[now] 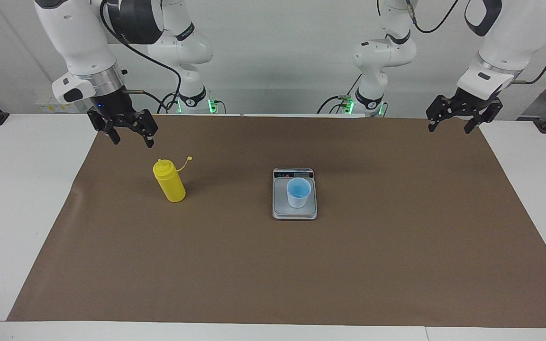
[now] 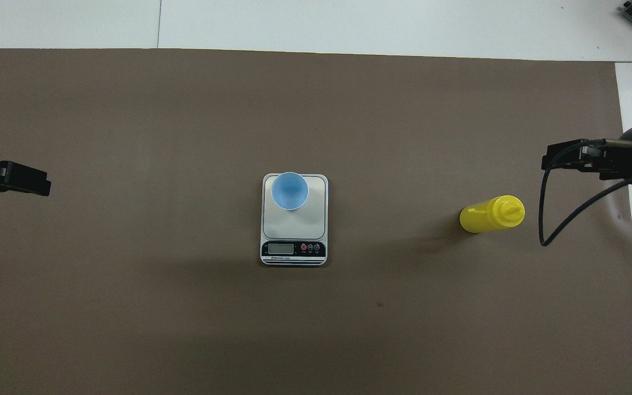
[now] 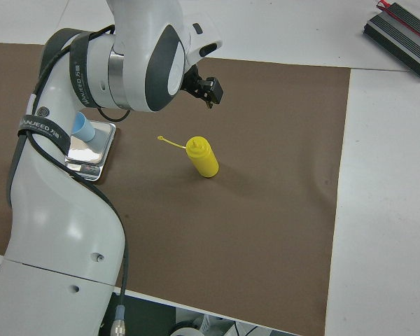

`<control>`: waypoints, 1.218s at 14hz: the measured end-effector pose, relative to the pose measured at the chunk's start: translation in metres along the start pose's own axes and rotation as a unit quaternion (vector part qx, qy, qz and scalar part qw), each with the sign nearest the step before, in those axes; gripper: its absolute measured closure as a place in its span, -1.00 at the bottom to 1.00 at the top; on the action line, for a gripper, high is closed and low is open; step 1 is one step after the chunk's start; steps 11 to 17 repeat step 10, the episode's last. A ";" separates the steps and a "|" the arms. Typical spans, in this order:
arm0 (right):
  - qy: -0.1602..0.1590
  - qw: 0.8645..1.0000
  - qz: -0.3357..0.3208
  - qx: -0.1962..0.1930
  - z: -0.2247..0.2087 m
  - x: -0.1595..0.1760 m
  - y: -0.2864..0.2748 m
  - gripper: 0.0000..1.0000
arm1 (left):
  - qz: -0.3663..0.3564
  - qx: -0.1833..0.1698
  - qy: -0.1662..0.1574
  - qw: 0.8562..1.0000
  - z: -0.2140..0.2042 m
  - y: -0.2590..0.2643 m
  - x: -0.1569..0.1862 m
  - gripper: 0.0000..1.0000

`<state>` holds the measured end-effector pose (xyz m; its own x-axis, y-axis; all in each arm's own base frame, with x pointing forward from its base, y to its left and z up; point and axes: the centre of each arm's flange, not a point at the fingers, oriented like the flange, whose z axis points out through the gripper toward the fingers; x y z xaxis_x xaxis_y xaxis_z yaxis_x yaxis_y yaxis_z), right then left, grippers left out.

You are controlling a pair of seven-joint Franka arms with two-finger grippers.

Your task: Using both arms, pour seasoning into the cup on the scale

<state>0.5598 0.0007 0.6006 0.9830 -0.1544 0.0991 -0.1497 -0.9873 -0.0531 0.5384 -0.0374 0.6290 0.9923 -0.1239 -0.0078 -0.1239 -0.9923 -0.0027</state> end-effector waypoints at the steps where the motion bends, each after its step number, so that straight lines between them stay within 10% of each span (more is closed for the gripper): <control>1: -0.003 1.000 -0.005 0.000 0.001 0.000 -0.001 -1.00 | 0.000 0.000 0.000 1.000 0.000 0.000 0.000 -1.00; 17: -0.039 0.999 -0.019 -0.005 0.003 -0.009 -0.008 -1.00 | 0.001 0.000 0.000 1.000 0.000 0.001 0.000 -1.00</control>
